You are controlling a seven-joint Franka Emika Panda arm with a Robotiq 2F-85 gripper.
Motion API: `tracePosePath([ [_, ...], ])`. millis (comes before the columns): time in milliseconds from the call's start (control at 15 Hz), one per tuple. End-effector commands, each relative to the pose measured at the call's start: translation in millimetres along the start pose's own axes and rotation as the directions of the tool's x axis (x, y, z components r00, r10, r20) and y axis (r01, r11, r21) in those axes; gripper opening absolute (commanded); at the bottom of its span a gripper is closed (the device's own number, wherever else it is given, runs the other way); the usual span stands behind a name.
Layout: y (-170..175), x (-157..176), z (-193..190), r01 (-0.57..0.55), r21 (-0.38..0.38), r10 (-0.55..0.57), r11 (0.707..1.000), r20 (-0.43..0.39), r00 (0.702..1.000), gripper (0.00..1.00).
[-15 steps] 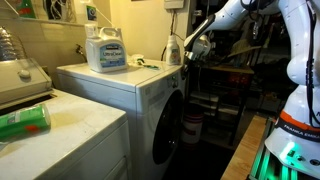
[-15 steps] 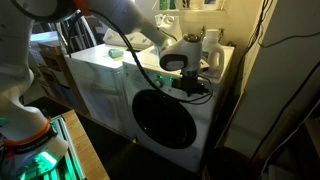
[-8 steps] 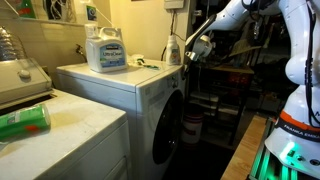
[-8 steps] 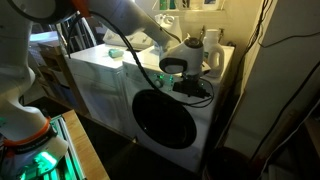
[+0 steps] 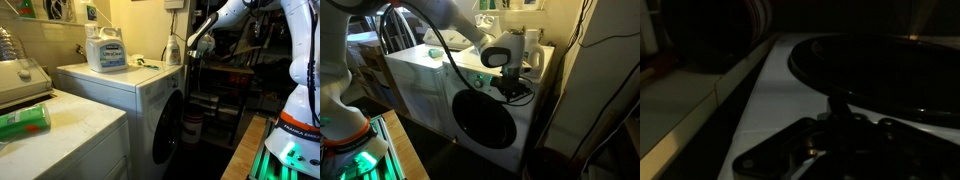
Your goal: Push the third button from the right on the washing machine
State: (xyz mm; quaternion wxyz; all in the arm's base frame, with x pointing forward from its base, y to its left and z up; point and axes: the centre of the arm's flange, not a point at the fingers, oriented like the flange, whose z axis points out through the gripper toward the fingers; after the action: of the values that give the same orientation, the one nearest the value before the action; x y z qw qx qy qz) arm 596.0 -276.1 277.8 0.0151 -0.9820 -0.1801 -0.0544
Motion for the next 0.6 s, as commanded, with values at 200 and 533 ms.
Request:
tracePosePath([
  [200,-43,-17,-86,-0.056,0.075,0.038,0.996,0.222,0.974,0.28],
  [533,-117,16,-180,-0.081,0.045,0.074,0.996,0.142,0.987,0.61],
])
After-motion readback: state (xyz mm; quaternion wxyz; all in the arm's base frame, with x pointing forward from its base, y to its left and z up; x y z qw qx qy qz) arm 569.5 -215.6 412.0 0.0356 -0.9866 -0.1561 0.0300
